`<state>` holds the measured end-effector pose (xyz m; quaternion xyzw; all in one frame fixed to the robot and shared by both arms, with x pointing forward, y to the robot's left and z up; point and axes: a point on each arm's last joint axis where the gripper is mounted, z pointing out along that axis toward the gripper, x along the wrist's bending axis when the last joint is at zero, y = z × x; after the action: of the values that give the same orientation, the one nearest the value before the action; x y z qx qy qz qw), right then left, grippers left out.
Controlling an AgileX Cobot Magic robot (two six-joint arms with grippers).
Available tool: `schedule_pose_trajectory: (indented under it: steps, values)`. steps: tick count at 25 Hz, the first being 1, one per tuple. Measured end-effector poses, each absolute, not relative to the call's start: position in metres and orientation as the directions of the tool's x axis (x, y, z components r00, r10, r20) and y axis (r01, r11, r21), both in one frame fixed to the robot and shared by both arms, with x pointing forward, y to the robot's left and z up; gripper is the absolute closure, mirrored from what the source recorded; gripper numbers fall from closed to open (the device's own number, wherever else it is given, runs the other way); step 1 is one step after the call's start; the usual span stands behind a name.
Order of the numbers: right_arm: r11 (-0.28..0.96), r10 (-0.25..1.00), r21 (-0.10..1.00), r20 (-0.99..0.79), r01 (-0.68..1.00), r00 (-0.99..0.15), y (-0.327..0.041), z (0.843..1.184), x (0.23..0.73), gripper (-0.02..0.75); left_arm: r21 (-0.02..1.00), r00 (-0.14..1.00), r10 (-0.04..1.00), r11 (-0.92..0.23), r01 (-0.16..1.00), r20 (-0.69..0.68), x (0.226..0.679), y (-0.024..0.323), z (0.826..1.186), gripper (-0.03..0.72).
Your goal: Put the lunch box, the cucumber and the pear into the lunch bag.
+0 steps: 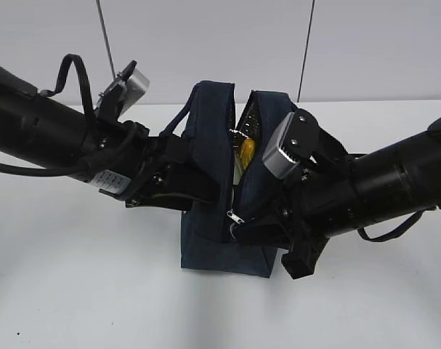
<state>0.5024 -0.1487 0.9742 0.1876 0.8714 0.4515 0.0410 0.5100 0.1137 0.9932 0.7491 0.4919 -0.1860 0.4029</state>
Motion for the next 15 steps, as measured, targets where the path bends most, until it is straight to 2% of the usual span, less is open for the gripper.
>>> schedule_pose_trajectory:
  steps: [3,15]
  values:
    - [0.514,0.371,0.809,0.090,0.285,-0.924,-0.149,0.981,0.501,0.732,0.423,0.453,0.588,-0.198,0.884,-0.670,0.510,0.114,0.993,0.309]
    - [0.491,0.367,0.831,0.076,0.262,-0.927,-0.152,1.001,0.491,0.732,0.420,0.454,0.578,-0.203,0.885,-0.678,0.509,0.113,0.994,0.306]
